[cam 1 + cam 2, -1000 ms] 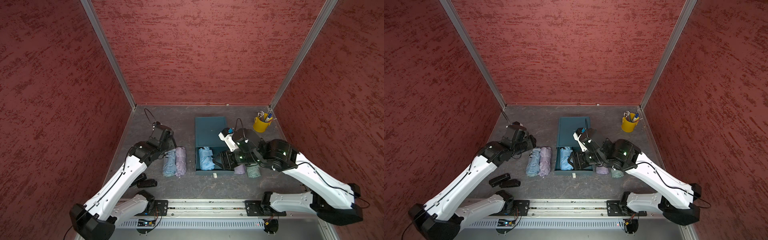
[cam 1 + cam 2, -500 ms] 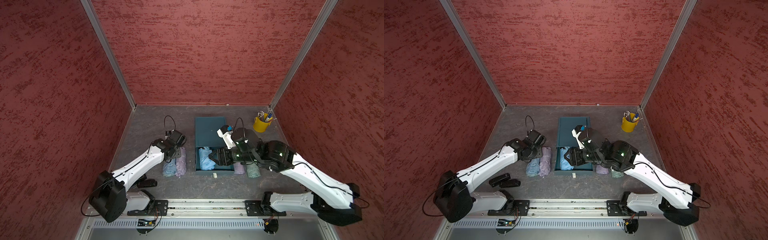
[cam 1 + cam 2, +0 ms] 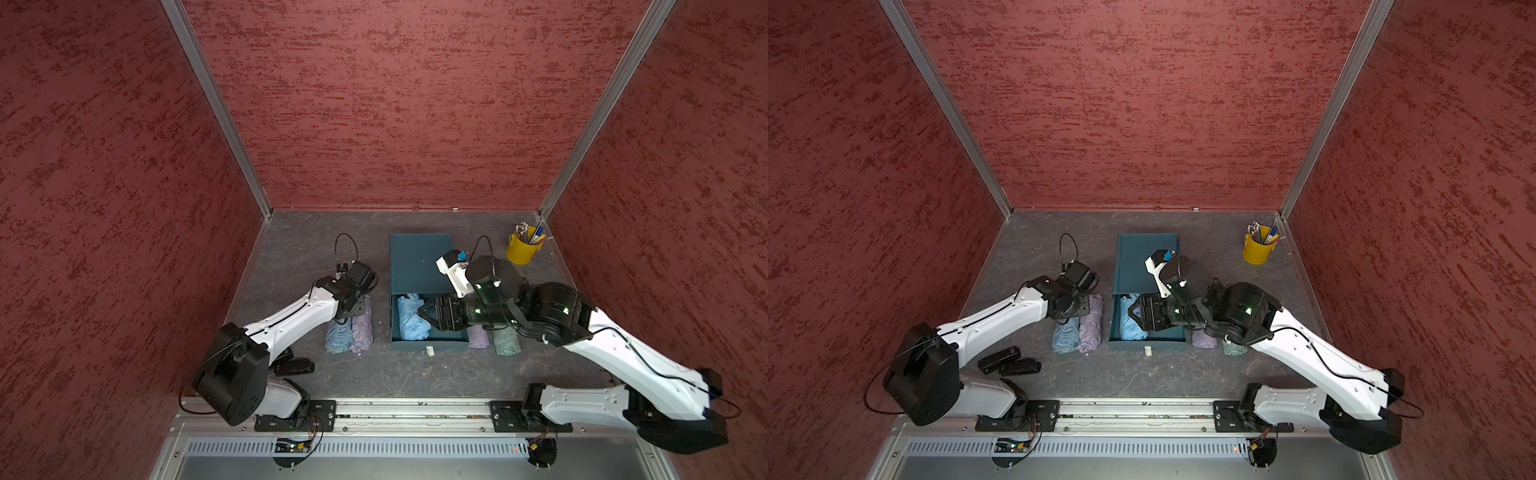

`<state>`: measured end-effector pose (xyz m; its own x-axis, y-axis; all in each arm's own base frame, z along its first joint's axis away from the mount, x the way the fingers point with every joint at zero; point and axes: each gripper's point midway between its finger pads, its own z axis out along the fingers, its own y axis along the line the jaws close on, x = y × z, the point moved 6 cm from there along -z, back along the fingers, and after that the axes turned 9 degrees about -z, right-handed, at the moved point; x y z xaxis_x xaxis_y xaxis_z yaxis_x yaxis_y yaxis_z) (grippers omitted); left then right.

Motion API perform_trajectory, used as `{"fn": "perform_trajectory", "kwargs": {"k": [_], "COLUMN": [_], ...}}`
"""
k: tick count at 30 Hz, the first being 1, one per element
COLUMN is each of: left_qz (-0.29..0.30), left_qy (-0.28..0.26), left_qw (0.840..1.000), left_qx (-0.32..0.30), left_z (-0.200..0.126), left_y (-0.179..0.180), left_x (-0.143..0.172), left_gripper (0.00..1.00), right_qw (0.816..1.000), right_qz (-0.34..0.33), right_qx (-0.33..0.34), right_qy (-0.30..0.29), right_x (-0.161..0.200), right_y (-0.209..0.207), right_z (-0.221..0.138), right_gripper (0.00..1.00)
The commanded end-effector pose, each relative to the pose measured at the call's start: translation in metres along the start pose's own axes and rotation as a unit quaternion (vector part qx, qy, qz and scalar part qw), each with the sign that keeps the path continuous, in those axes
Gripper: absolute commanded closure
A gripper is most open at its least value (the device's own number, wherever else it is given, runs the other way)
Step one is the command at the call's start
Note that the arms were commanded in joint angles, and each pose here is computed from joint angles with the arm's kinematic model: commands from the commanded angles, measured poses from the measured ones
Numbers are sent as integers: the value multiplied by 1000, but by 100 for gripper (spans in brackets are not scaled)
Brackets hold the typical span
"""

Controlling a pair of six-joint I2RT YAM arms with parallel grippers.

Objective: Place the umbrella in the drawer by color
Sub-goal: Pick up the umbrella from the center of the board.

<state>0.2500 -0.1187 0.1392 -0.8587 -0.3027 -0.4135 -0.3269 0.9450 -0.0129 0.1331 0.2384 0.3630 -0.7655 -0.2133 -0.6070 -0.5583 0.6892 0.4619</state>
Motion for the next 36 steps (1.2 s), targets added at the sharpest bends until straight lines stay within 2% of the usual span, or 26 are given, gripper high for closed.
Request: {"fn": "perform_trajectory", "kwargs": {"k": [1, 8, 17, 21, 23, 27, 31, 34, 36], "left_qz": [9, 20, 20, 16, 10, -16, -72, -125, -160], "left_qy": [-5, -11, -11, -19, -30, -67, -114, -146, -162], "left_qw": [1000, 999, 998, 999, 999, 997, 991, 977, 961], "left_qx": [-14, -36, -51, -45, -40, -19, 27, 95, 159], "left_z": [5, 7, 11, 3, -5, -35, -80, -118, -142], "left_y": [3, 8, 11, 11, 12, 17, 26, 33, 35], "left_x": [3, 6, 11, 7, 3, -12, -31, -44, -50], "left_gripper": [63, 70, 87, 100, 100, 100, 100, 100, 100], "right_qw": [1000, 1000, 999, 999, 999, 999, 998, 997, 996], "right_qz": [3, 5, 9, 9, 9, 8, 4, -1, -4], "right_qx": [-16, -18, -18, -22, -24, -35, -43, -57, -70], "right_qy": [-17, -19, -25, -28, -30, -34, -43, -54, -61], "right_x": [-2, -3, -3, -3, -4, -5, -8, -12, -14], "right_y": [4, 5, 4, 5, 6, 8, 11, 15, 19], "right_z": [-5, -4, -7, -8, -9, -9, -12, -14, -14], "right_gripper": [38, 38, 38, 38, 38, 38, 38, 37, 35]}}
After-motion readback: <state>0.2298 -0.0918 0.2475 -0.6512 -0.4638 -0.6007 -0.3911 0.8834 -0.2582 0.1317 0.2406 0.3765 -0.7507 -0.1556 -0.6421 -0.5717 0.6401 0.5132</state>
